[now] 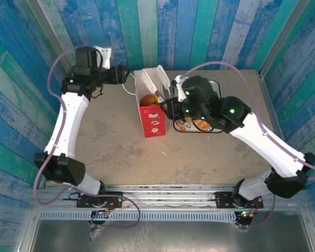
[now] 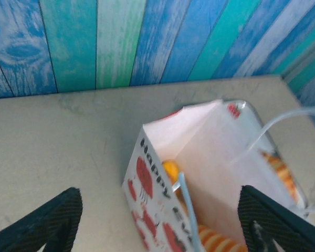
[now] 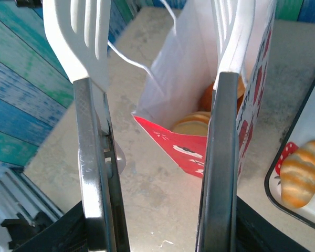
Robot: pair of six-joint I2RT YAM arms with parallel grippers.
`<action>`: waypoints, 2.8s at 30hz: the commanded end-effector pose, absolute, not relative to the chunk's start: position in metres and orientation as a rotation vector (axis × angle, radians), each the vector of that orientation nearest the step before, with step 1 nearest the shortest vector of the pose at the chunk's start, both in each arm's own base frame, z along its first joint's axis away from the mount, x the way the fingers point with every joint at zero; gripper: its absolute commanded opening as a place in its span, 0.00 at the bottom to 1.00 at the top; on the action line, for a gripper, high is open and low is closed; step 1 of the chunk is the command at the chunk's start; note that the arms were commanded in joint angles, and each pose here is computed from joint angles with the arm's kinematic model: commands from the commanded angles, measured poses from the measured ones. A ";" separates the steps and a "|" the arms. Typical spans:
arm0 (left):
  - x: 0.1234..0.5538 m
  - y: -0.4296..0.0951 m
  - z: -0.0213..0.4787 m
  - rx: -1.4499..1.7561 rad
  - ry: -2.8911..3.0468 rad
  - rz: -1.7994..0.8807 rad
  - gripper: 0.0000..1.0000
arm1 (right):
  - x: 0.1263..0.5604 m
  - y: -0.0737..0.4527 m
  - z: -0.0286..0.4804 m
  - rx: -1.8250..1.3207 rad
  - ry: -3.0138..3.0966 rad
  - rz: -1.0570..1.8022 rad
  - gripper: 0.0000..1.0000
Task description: Place the fake bread into the paper bag
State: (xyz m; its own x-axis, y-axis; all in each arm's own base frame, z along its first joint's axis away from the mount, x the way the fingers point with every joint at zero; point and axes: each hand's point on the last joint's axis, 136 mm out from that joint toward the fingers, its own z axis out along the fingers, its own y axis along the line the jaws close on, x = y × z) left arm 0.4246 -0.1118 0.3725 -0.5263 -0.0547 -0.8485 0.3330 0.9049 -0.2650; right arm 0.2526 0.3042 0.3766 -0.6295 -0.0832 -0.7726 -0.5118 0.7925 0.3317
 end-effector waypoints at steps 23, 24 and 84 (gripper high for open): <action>0.258 -0.023 0.356 -0.345 1.547 -0.460 0.94 | 0.222 0.183 0.199 -0.179 2.680 0.443 0.52; 0.256 -0.022 0.349 -0.359 1.554 -0.462 0.94 | 0.221 0.185 0.191 -0.188 2.713 0.446 0.52; 0.254 -0.036 0.325 -0.320 1.659 -0.514 0.94 | 0.272 0.179 0.135 -0.092 2.701 0.237 0.07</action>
State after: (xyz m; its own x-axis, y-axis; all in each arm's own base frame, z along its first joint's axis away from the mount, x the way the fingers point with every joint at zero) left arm 0.2526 -0.0276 0.3090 -0.1503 -0.5047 -0.8501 0.0265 0.8575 -0.5138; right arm 0.2629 0.1849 0.1087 -0.9422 -0.0609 -0.3296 -0.1141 0.9829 0.1447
